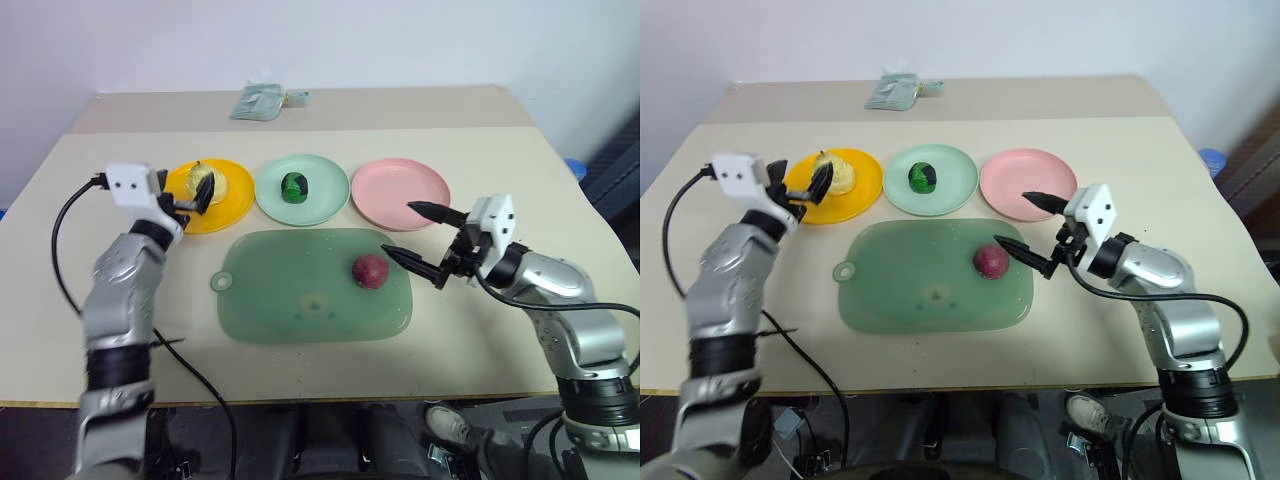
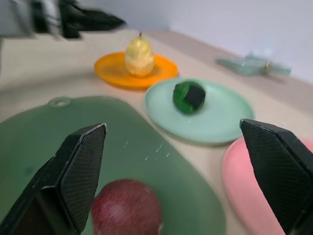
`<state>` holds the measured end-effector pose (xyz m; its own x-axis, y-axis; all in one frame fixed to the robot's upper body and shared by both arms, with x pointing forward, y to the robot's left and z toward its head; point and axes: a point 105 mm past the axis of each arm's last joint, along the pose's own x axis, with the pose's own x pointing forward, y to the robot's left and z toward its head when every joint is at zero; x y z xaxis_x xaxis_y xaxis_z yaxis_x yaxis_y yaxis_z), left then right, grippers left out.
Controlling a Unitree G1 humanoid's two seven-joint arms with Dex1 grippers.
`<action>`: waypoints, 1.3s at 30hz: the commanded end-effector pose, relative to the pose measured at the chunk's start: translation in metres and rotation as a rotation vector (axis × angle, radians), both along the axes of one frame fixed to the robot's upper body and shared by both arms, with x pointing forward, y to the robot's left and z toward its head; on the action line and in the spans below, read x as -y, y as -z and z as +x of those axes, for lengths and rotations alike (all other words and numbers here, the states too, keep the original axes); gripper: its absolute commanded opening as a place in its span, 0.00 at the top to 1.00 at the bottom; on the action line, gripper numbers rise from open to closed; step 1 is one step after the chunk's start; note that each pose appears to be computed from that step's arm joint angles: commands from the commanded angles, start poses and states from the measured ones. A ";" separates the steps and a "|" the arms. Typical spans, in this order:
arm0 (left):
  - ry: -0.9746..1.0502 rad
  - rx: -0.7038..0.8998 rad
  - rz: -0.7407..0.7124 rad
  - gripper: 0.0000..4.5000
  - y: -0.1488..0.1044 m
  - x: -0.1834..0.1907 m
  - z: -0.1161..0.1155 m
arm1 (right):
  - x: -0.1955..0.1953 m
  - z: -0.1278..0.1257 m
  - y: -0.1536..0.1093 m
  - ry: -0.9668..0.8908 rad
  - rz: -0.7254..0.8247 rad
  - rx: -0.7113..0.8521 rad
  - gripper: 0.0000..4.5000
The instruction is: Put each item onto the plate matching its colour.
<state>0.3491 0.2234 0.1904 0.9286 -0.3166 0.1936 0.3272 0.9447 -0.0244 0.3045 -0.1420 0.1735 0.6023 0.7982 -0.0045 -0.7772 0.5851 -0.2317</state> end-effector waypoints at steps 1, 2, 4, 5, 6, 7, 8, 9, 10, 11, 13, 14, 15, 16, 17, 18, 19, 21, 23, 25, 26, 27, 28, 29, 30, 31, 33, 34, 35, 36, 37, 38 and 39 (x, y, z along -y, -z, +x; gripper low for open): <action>0.284 0.092 0.078 0.01 -0.022 0.020 -0.038 | -0.008 0.003 0.007 0.018 -0.016 -0.015 0.00; 0.359 0.082 0.105 0.01 -0.019 0.024 -0.049 | -0.009 0.004 0.011 0.018 -0.019 -0.027 0.00; 0.475 0.038 0.101 0.01 -0.015 0.025 -0.067 | -0.014 0.004 0.021 0.011 -0.028 -0.062 0.00; 0.521 0.022 0.115 0.01 -0.013 0.025 -0.074 | -0.016 0.004 0.026 0.009 -0.031 -0.075 0.00; 0.555 0.006 0.140 0.01 -0.010 0.024 -0.080 | -0.018 0.004 0.030 0.004 -0.033 -0.093 0.00; 0.578 -0.006 0.161 0.01 -0.007 0.024 -0.084 | -0.019 0.003 0.033 -0.001 -0.037 -0.106 0.00; 0.590 -0.015 0.170 0.01 -0.006 0.022 -0.086 | -0.020 0.003 0.037 -0.005 -0.040 -0.122 0.00; 0.593 -0.020 0.173 0.01 -0.006 0.021 -0.087 | -0.021 0.002 0.040 -0.008 -0.042 -0.136 0.00; 0.597 -0.020 0.180 0.01 -0.006 0.021 -0.088 | -0.021 0.002 0.043 -0.012 -0.045 -0.150 0.00; 0.602 -0.021 0.182 0.01 -0.006 0.021 -0.088 | -0.021 0.001 0.046 -0.015 -0.050 -0.161 0.00; 0.604 -0.018 0.182 0.01 -0.006 0.022 -0.089 | -0.021 0.001 0.051 -0.021 -0.056 -0.176 0.00; 0.605 -0.017 0.180 0.01 -0.006 0.023 -0.089 | -0.021 0.001 0.053 -0.021 -0.060 -0.186 0.00; 0.606 -0.017 0.179 0.01 -0.005 0.024 -0.090 | -0.021 0.002 0.056 -0.020 -0.066 -0.193 0.00; 0.609 -0.019 0.182 0.01 -0.004 0.026 -0.091 | -0.021 0.002 0.058 -0.020 -0.071 -0.196 0.00; 0.611 -0.020 0.184 0.01 -0.003 0.027 -0.092 | -0.021 0.003 0.059 -0.020 -0.070 -0.202 0.00; 0.611 -0.020 0.185 0.01 -0.003 0.028 -0.092 | -0.021 0.005 0.060 -0.019 -0.069 -0.206 0.00; 0.610 -0.020 0.184 0.01 -0.002 0.028 -0.093 | -0.021 0.006 0.061 -0.017 -0.070 -0.210 0.00; 0.605 -0.019 0.184 0.01 -0.002 0.028 -0.094 | -0.020 0.008 0.063 -0.016 -0.070 -0.216 0.00; 0.600 -0.018 0.184 0.01 -0.002 0.028 -0.095 | -0.020 0.009 0.065 -0.016 -0.071 -0.221 0.00; 0.595 -0.018 0.185 0.00 -0.002 0.028 -0.096 | -0.019 0.010 0.066 -0.018 -0.070 -0.223 0.06; 0.591 -0.017 0.182 0.00 -0.001 0.029 -0.096 | -0.020 0.012 0.064 -0.020 -0.065 -0.221 0.13; 0.588 -0.017 0.181 0.00 -0.001 0.029 -0.097 | -0.020 0.012 0.063 -0.021 -0.060 -0.219 0.19; 0.581 -0.018 0.182 0.00 0.000 0.029 -0.098 | -0.020 0.014 0.060 -0.021 -0.053 -0.211 0.28; 0.577 -0.018 0.181 0.00 0.000 0.029 -0.098 | -0.020 0.016 0.058 -0.018 -0.048 -0.204 0.28; 0.572 -0.018 0.179 0.00 0.000 0.029 -0.099 | -0.020 0.017 0.056 -0.015 -0.045 -0.201 0.28; 0.568 -0.018 0.177 0.00 0.000 0.029 -0.099 | -0.019 0.018 0.055 -0.015 -0.043 -0.199 0.28; 0.557 -0.017 0.174 0.00 0.001 0.030 -0.100 | -0.019 0.020 0.053 -0.018 -0.048 -0.190 0.28; 0.551 -0.016 0.171 0.00 0.002 0.031 -0.100 | -0.019 0.023 0.050 -0.015 -0.036 -0.183 0.28; 0.546 -0.016 0.168 0.00 0.002 0.031 -0.101 | -0.019 0.025 0.046 -0.012 -0.023 -0.175 0.28; 0.539 -0.016 0.166 0.00 0.002 0.031 -0.101 | -0.019 0.029 0.039 -0.011 -0.010 -0.161 0.28; 0.534 -0.015 0.164 0.00 0.002 0.031 -0.101 | -0.020 0.031 0.035 -0.012 -0.002 -0.150 0.28; 0.528 -0.015 0.161 0.00 0.002 0.031 -0.101 | -0.020 0.034 0.029 -0.008 0.009 -0.135 0.28; 0.517 -0.017 0.155 0.00 0.002 0.031 -0.100 | -0.019 0.041 0.022 0.006 0.023 -0.115 0.28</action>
<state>0.2520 0.1919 0.1768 0.6380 -0.7676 0.0605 0.7659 0.6408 0.0535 0.3363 -0.1206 0.1262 0.5823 0.8009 -0.1400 -0.8129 0.5758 -0.0870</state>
